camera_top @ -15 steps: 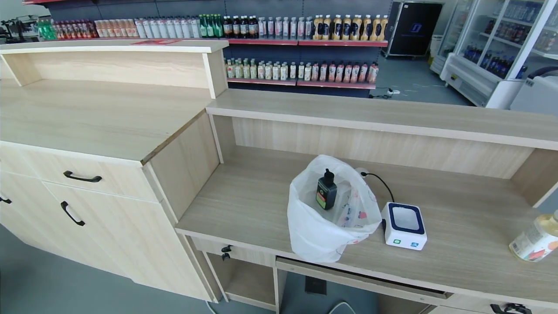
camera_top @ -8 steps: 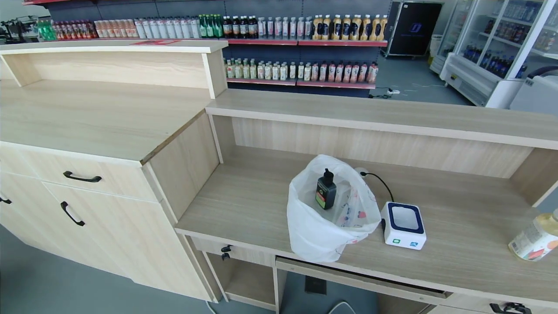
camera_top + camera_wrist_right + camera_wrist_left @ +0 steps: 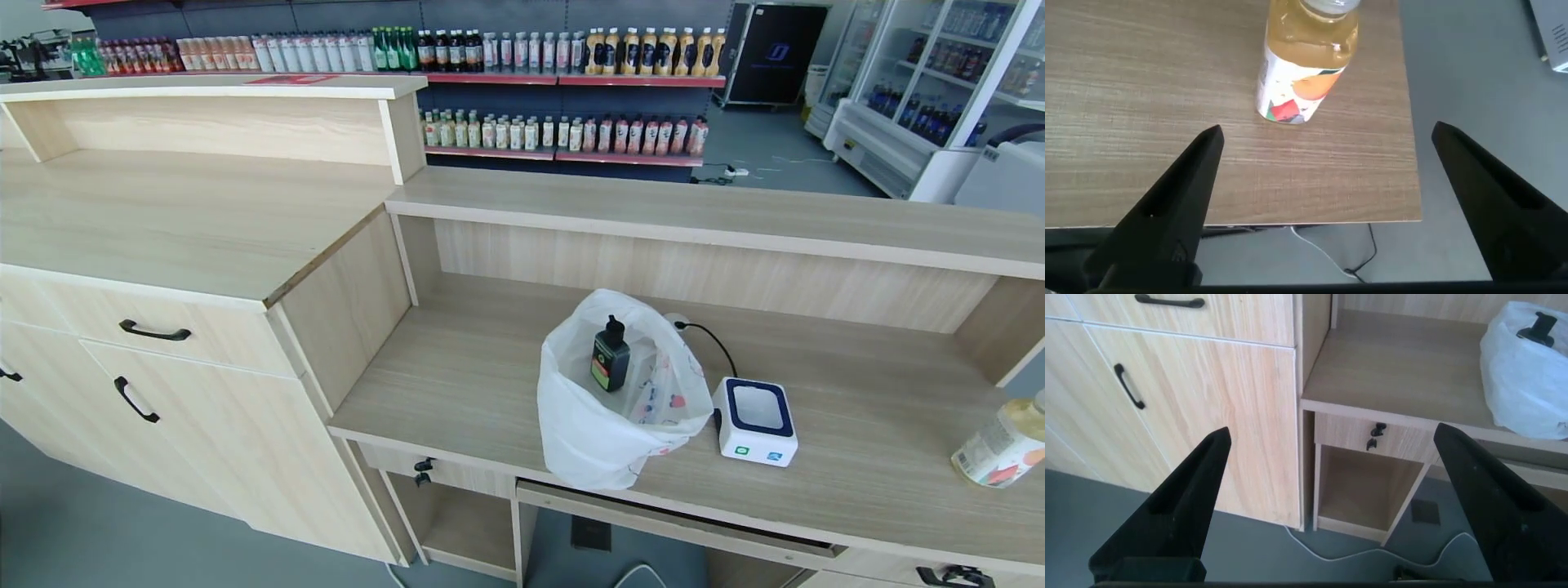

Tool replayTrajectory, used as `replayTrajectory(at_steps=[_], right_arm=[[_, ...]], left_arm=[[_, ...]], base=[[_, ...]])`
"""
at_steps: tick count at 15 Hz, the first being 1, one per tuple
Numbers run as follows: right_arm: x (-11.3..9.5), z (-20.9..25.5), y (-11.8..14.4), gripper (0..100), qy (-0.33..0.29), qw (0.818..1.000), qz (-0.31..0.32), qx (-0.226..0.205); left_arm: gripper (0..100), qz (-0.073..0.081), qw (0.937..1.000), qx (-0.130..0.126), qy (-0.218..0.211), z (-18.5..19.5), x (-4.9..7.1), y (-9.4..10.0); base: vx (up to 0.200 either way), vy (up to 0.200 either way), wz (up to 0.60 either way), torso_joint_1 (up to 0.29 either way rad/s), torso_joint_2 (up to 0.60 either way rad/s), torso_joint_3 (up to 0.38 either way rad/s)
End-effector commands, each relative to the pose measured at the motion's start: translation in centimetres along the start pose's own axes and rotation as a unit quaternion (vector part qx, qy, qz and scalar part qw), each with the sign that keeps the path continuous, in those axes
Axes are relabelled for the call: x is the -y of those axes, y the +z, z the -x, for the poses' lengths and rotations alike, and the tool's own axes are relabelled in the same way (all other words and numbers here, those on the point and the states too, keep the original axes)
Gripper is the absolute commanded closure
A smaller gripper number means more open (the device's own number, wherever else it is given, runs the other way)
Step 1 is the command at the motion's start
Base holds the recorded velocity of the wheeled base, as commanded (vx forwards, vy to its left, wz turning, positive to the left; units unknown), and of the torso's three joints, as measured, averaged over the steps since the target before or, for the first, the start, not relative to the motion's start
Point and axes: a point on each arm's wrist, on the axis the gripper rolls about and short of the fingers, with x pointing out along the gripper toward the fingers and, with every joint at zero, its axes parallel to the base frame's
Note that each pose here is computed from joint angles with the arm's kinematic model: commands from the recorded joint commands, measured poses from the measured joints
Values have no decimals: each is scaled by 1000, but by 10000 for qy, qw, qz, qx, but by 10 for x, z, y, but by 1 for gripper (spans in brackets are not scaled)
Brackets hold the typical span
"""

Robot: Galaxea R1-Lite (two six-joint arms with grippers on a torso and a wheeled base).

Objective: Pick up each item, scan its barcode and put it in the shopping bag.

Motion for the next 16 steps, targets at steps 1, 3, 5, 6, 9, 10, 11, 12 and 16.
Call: replayTrajectory(at_steps=[1, 3, 5, 6, 9, 10, 11, 12, 16], right_arm=[[5, -12, -7, 0, 39, 9993, -358, -49], [10, -19, -6, 0, 2, 9986, -520, -4], [13, -24, -6, 0, -2, 9987, -515, 17], [17, -30, -9, 0, -2, 9986, -523, 17], [18, -41, -20, 0, 2, 9986, -535, 12], [17, -44, -24, 0, -5, 9986, -534, 23], [18, -47, -27, 0, -34, 9986, -520, 73], [16, -51, -30, 0, -30, 9984, -560, 106], [3, -68, -32, 0, 147, 9974, -657, 261]], left_arm=[[0, 0, 10000, 2, 0, 0, 0, 0], [0, 0, 10000, 2, 0, 0, 0, 0], [0, 0, 10000, 2, 0, 0, 0, 0], [0, 0, 10000, 2, 0, 0, 0, 0], [0, 0, 10000, 2, 0, 0, 0, 0], [0, 0, 10000, 2, 0, 0, 0, 0], [0, 0, 10000, 2, 0, 0, 0, 0], [0, 0, 10000, 2, 0, 0, 0, 0], [0, 0, 10000, 2, 0, 0, 0, 0]], base=[[0, 0, 0, 0, 0, 0], [0, 0, 0, 0, 0, 0], [0, 0, 0, 0, 0, 0], [0, 0, 0, 0, 0, 0], [0, 0, 0, 0, 0, 0], [0, 0, 0, 0, 0, 0], [0, 0, 0, 0, 0, 0], [0, 0, 0, 0, 0, 0], [0, 0, 0, 0, 0, 0]])
